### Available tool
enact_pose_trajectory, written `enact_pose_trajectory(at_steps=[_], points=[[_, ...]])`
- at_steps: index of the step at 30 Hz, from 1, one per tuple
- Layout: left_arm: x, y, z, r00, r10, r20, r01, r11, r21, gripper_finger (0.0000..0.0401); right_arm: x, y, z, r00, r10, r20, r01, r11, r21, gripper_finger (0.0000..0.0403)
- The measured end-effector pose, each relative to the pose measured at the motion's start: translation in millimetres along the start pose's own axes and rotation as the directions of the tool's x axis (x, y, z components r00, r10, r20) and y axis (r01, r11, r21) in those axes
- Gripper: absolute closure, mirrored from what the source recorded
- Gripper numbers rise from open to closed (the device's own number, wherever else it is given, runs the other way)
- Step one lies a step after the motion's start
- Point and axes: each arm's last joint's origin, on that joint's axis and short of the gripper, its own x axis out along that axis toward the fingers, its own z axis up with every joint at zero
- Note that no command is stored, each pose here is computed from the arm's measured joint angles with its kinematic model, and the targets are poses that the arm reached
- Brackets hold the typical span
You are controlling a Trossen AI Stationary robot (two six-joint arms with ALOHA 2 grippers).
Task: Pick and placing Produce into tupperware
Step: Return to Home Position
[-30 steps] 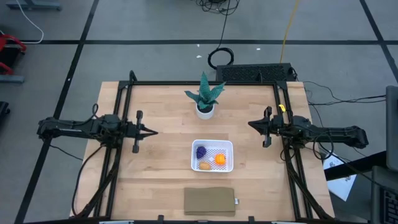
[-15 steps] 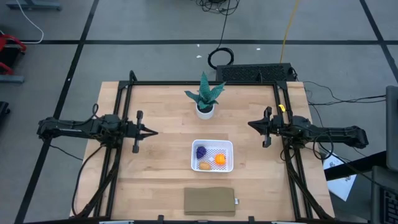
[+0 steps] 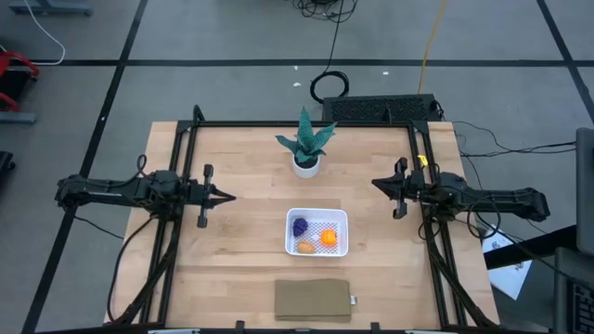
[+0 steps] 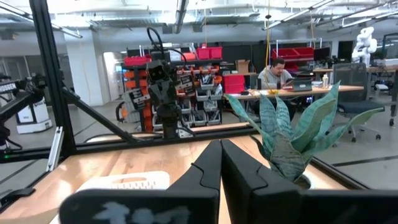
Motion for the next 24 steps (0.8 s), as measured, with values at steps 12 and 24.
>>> enact_pose_trajectory(at_steps=[12, 24], points=[[0.0, 0.0, -0.4, 1.0, 0.002, -0.004, -0.002, 1.0, 0.0, 0.0382, 0.0, 0.0, 0.0, 1.0, 0.0, 0.001, 0.0, 1.0, 0.0, 0.0403], [0.0, 0.0, -0.4, 1.0, 0.002, -0.005, -0.002, 1.0, 0.0, 0.0394, 0.0, 0.0, -0.1, 1.0, 0.0, -0.001, 0.0, 1.0, 0.0, 0.0403]])
